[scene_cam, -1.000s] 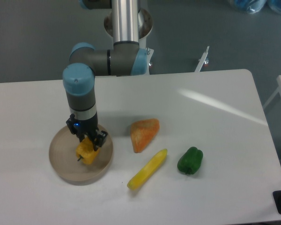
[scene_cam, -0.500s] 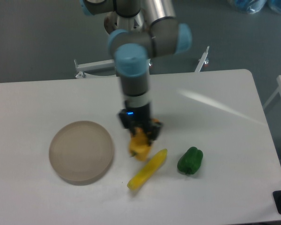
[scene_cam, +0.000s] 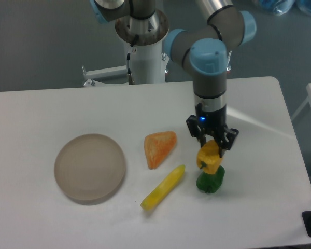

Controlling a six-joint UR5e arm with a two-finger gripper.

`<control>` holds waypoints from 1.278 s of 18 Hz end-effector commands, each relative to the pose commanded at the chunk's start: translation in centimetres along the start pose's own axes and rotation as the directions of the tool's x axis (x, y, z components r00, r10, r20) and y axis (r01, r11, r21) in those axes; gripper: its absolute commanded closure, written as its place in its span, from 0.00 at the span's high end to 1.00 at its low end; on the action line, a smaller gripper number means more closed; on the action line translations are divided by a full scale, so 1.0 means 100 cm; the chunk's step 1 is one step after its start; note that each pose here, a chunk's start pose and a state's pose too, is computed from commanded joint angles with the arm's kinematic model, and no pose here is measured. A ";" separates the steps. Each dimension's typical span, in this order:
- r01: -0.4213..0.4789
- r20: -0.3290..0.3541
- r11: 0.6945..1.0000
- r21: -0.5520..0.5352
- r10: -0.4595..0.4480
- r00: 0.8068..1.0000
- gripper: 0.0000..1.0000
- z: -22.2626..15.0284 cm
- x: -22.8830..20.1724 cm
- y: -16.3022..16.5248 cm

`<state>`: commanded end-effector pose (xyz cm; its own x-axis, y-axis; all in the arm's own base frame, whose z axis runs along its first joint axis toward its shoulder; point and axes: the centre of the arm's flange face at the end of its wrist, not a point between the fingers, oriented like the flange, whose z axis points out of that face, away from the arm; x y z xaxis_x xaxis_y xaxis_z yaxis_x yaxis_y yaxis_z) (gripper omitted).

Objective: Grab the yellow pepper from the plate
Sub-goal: 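Hold the yellow pepper just above the green pepper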

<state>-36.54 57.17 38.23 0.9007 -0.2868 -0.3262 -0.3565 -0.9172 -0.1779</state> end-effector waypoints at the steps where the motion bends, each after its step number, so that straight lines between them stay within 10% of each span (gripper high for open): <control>1: 0.000 0.003 1.000 0.001 0.000 1.000 0.39 -0.001 -0.001 0.000; 23: 0.000 0.003 1.000 0.001 0.000 1.000 0.39 0.003 -0.003 -0.002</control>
<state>-36.77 57.54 38.10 0.9000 -0.2859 -0.3291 -0.3566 -0.9171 -0.1784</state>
